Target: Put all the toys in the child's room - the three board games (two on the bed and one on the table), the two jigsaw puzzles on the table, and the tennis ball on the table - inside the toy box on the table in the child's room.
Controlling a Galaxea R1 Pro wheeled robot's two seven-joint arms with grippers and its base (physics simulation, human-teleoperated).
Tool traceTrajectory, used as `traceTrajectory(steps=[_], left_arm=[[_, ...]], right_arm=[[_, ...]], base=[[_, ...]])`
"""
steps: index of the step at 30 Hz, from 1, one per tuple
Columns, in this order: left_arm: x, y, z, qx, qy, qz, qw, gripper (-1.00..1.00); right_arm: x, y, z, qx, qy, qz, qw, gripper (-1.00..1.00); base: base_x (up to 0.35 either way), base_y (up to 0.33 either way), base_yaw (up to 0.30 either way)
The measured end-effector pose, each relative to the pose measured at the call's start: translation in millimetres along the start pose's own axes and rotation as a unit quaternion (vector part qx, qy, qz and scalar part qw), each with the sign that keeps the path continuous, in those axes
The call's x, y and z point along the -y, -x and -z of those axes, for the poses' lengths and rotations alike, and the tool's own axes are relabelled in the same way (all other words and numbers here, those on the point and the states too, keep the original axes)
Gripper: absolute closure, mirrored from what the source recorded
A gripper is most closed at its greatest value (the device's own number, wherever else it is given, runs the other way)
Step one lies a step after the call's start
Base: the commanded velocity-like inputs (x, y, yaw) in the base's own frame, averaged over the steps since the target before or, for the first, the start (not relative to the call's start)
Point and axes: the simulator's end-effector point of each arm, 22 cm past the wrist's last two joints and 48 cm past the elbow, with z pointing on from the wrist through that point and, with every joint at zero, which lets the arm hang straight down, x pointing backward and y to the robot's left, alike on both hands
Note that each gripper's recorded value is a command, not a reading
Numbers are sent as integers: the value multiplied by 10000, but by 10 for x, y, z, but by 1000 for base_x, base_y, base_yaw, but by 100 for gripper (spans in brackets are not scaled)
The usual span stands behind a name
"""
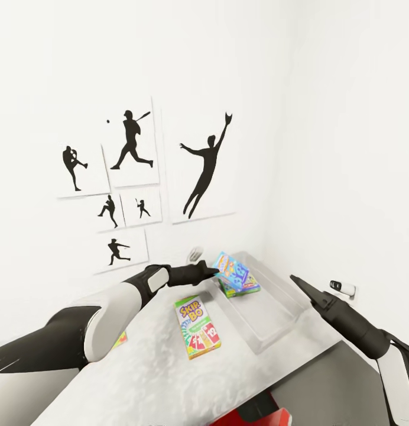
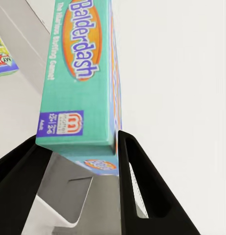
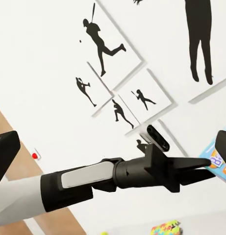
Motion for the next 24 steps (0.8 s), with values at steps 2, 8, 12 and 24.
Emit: traceTrajectory(steps=[2, 8, 12, 24], left_arm=[[36, 1, 2, 6, -77, 2, 10000, 100], [71, -1, 2, 4, -161, -7, 9999, 100], [87, 3, 5, 6, -174, -16, 9998, 100], [148, 12, 25, 17, -211, -71, 9998, 100]], right_arm=[[0, 0, 2, 0, -2, -1, 10000, -100], [2, -1, 2, 1, -3, -5, 10000, -100], [-5, 4, 3, 4, 2, 1, 10000, -100], [-46, 30, 3, 15, 25, 42, 10000, -100]], base=[[-7, 4, 0], [-11, 16, -9], [-73, 184, -153], [-101, 52, -215]])
